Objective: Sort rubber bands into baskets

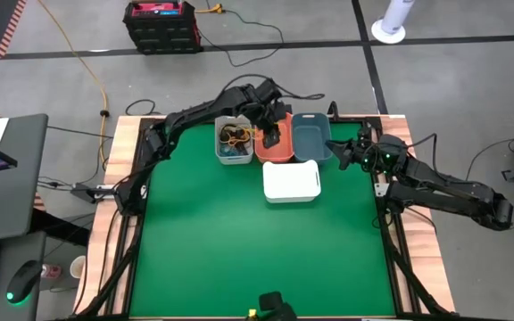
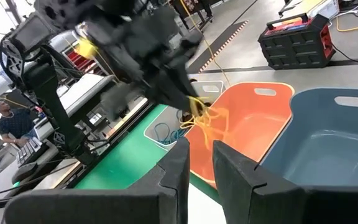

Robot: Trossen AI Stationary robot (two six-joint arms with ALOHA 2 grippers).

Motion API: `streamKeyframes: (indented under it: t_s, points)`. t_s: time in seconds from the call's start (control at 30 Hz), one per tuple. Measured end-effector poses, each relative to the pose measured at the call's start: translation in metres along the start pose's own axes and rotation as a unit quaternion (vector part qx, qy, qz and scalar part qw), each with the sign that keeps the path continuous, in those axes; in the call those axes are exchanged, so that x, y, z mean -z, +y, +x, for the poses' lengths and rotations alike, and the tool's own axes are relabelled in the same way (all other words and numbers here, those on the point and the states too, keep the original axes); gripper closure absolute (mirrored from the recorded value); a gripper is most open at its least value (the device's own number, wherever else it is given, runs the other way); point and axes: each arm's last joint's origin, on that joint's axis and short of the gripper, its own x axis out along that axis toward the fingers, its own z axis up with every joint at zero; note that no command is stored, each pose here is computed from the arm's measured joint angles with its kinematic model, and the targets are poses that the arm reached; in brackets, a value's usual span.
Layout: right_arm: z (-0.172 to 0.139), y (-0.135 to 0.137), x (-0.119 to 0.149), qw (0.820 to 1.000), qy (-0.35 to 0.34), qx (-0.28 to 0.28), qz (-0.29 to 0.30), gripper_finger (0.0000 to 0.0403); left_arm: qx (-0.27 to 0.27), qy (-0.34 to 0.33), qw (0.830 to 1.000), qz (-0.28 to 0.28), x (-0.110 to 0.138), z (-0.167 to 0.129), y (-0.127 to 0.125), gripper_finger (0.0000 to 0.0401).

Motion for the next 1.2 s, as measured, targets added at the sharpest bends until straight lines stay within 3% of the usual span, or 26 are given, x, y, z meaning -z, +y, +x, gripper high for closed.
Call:
streamKeyframes:
  t_s: [0.07,0.3,0.43,0.9,1.2]
  points:
    - [0.000,0.000,0.000,1.000,0.000,-0.001,0.000,0.0306,0.006,0.029,1.000,-0.009,0.007,0.011,-0.001,0.0352]
    - [0.000,0.002,0.001,1.000,0.004,-0.006,0.000,0.0306,-0.007,0.029,0.999,-0.032,0.006,0.021,-0.003,0.0227]
    - [0.000,0.002,0.001,1.000,0.003,-0.006,0.000,0.0306,-0.014,0.036,0.998,-0.051,0.009,0.016,0.005,0.0189]
    - [0.000,0.001,0.002,1.000,0.008,-0.003,0.004,0.0306,-0.004,0.073,0.996,-0.048,0.024,-0.019,0.030,0.0189]
    - [0.000,0.000,0.002,1.000,0.010,0.002,0.008,0.0306,-0.018,0.063,0.997,-0.050,0.028,-0.039,0.048,0.0190]
